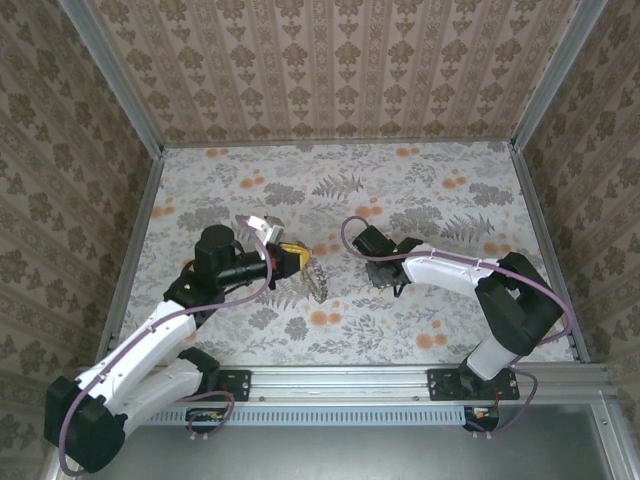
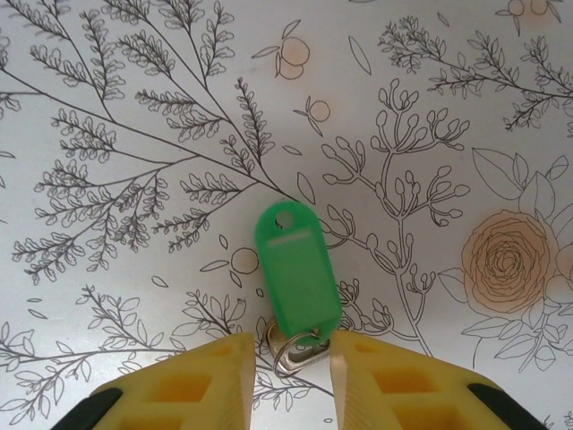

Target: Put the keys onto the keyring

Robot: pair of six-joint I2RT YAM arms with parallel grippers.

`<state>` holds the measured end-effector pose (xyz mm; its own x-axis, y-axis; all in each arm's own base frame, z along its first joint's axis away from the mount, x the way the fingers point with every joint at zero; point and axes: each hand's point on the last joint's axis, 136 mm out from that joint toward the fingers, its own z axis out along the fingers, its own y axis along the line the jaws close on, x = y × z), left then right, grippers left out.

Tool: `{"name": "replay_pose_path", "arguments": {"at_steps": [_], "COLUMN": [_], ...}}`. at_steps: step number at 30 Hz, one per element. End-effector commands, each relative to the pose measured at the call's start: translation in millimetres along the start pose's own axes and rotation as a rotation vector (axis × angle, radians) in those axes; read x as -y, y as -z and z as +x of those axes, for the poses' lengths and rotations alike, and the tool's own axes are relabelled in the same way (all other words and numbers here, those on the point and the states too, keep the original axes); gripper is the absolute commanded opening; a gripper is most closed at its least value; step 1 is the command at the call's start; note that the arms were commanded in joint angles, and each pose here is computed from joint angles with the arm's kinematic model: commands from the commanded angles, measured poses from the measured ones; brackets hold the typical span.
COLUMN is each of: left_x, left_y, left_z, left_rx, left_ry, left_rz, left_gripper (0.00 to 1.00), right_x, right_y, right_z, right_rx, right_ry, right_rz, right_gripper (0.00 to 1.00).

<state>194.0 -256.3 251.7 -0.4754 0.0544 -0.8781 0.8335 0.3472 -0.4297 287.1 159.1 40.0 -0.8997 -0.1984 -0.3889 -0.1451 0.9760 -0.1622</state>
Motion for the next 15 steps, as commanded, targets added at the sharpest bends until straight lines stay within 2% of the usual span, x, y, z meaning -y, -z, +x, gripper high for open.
{"name": "replay_pose_path", "arguments": {"at_steps": [1,15], "left_x": [13,19], "left_y": [6,12], "left_z": [-16,-22], "left_rx": [0.062,0.093], "left_ry": [-0.039,-0.060], "left_rz": [0.045,0.052], "left_gripper": [0.00,0.00], "right_x": [7,6], "right_y": [-11,-22], "right_z": [18,27], "right_rx": [-0.065,-0.107], "right_ry": [0.021,0.047], "right_rz": [0.051,0.078], "right_gripper": [0.28,0.18]}}
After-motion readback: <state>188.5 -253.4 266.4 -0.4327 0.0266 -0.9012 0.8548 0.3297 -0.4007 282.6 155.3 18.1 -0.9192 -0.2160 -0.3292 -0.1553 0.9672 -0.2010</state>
